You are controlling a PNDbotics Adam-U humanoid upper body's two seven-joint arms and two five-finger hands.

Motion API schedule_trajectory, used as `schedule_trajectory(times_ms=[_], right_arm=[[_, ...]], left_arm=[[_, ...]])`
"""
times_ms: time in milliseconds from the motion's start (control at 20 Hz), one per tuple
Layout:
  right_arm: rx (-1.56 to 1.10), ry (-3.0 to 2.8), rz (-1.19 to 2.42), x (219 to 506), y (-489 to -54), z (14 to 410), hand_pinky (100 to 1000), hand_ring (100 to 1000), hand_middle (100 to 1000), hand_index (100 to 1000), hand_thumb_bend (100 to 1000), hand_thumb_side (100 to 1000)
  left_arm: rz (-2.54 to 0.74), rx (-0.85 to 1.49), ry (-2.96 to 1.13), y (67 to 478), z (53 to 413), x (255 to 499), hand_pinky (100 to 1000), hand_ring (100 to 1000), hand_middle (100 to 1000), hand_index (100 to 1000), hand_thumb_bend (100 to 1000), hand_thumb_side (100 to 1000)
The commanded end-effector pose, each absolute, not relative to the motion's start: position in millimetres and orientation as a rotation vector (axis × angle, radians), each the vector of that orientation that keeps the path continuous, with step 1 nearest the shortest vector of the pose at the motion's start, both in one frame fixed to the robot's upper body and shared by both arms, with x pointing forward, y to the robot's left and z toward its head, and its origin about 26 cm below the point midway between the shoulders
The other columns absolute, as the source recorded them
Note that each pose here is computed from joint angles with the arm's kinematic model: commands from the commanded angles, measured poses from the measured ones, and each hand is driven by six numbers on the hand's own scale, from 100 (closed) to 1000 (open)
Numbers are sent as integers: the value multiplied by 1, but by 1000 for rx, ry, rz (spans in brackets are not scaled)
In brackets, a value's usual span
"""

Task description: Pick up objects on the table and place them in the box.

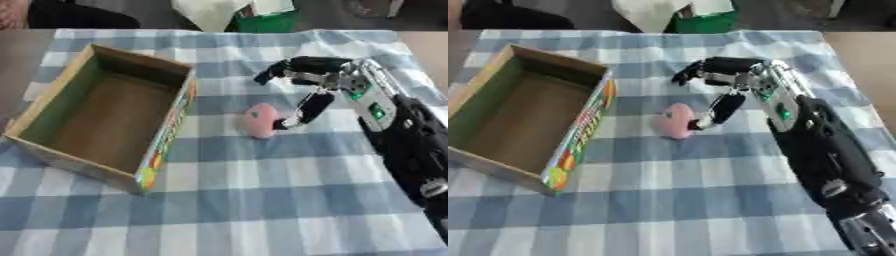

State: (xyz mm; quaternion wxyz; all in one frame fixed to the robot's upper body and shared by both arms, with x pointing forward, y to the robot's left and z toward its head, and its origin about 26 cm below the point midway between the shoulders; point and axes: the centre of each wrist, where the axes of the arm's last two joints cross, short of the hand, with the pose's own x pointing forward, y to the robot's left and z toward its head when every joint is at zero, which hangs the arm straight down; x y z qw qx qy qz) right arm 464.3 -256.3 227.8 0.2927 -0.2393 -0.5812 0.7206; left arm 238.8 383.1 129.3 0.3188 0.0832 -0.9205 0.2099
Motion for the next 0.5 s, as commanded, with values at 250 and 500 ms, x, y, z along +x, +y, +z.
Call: schedule_trajectory(times_ms=[250, 500], right_arm=[[-599, -1485, 2145, 464, -258, 236, 863, 873, 693, 817, 371, 363], [-599, -1520, 2161, 463, -256, 238, 850, 854, 655, 778, 259, 354]], left_arm=[[529, 230, -2444, 385, 136, 237, 505, 383, 615, 773, 171, 557], [528, 231, -2443, 385, 136, 237, 506, 383, 616, 773, 172, 557]])
